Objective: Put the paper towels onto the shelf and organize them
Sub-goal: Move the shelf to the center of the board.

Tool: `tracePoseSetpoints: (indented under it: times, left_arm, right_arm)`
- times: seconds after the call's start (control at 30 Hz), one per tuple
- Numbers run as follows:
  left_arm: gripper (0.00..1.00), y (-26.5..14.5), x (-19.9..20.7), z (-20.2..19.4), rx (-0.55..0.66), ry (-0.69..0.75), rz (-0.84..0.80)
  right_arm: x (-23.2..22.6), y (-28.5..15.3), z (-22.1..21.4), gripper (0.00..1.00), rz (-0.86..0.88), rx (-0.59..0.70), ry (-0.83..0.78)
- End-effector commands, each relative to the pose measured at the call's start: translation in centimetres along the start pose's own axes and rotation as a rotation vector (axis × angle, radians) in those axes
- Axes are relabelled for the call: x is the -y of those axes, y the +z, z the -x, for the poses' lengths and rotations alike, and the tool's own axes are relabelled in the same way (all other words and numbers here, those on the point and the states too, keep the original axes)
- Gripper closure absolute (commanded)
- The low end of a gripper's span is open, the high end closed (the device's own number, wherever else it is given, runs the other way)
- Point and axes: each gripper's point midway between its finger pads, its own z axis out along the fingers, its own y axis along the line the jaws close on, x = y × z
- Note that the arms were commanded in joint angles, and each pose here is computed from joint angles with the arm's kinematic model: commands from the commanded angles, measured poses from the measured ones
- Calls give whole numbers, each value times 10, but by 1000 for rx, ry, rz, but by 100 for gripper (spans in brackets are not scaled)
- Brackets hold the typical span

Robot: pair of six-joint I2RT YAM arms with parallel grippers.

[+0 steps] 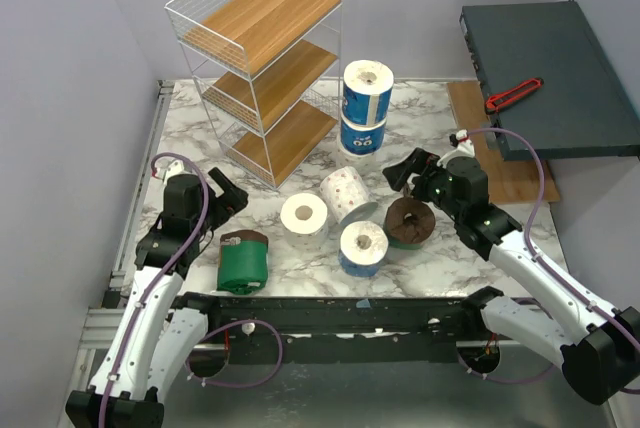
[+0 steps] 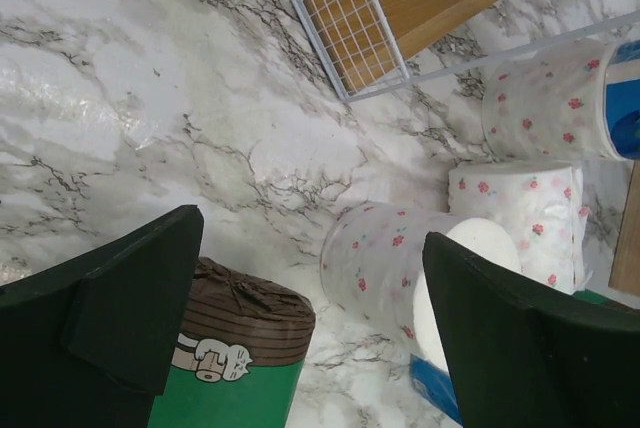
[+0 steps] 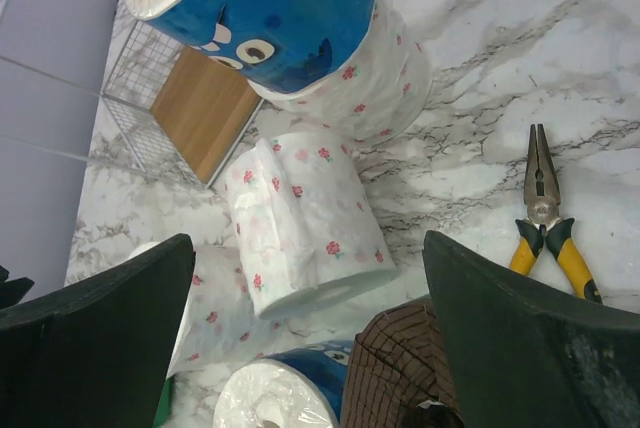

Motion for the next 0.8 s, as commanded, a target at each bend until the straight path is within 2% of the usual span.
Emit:
tracePoseSetpoints:
  times: [0.0, 0.37, 0.57, 0.77]
  left_arm:
    - [2, -2, 5, 2, -8, 35, -18]
    - [2, -27, 23, 24, 94, 142, -107]
    - [2, -42, 48, 21, 118, 236, -136]
    - [2, -49, 59, 19, 136, 226, -181]
  right_arm:
    - [-3, -3, -5, 0, 15, -38, -43]
    - [-21, -11, 1, 0, 88, -64, -106]
    - [-1, 1, 5, 0, -62, -69, -87]
    - [3, 7, 11, 0, -122, -64, -81]
